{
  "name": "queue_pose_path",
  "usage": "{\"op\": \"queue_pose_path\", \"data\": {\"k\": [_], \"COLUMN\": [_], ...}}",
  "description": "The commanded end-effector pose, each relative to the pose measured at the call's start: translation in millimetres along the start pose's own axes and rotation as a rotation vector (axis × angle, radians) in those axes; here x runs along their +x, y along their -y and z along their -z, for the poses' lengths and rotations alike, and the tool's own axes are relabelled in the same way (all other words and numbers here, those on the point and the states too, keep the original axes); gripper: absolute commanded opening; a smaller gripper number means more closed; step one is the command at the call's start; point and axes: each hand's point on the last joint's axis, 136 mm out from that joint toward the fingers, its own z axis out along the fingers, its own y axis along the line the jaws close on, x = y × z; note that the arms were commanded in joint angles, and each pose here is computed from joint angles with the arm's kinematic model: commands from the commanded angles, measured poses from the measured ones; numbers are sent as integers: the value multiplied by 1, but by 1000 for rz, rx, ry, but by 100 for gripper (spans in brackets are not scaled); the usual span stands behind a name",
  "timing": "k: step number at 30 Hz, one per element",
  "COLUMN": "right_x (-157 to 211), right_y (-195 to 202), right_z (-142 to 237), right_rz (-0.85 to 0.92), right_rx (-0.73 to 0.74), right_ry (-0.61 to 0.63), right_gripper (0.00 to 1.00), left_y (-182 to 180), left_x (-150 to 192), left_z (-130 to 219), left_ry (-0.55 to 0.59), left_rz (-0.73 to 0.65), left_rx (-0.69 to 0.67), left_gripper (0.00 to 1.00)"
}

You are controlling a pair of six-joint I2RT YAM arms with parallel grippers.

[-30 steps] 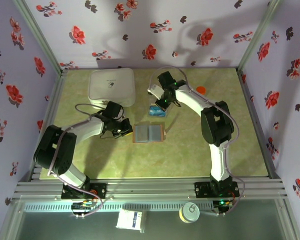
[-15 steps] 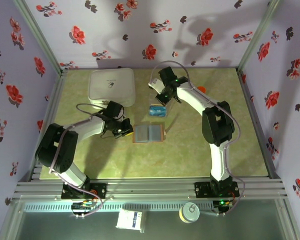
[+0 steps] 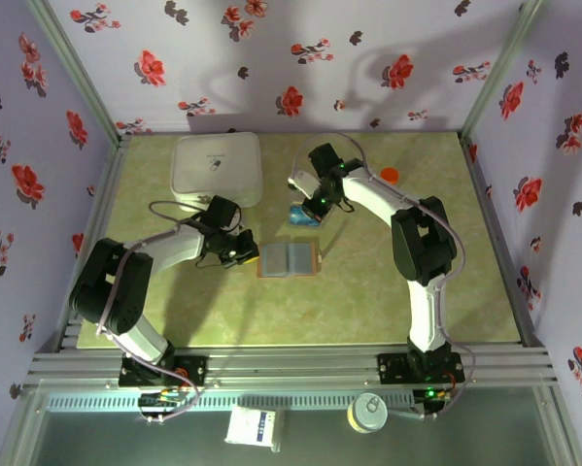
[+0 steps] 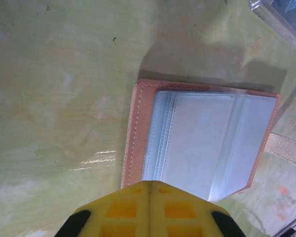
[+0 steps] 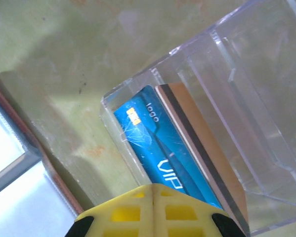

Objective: Take the credit cards out of the card holder

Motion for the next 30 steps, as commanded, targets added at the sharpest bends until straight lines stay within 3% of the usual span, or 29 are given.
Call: {"op": "queue_pose_path", "data": {"k": [1, 20, 30], "right_x": [7, -22, -41], "right_y": [11, 52, 66], "right_z": [-12, 10, 16], "right_rz": [-40, -38, -31], "right_rx": [56, 245, 277], "right_ry": [-37, 36, 62], "right_gripper": [1, 2, 3], "left_y": [0, -1, -2], "left_x": [-2, -2, -2], "left_z": [-1, -2, -3], "left_ry": [-9, -9, -13], "left_rz": [5, 7, 9], "left_rx": [4, -1, -5], "left_gripper": [4, 4, 4]}}
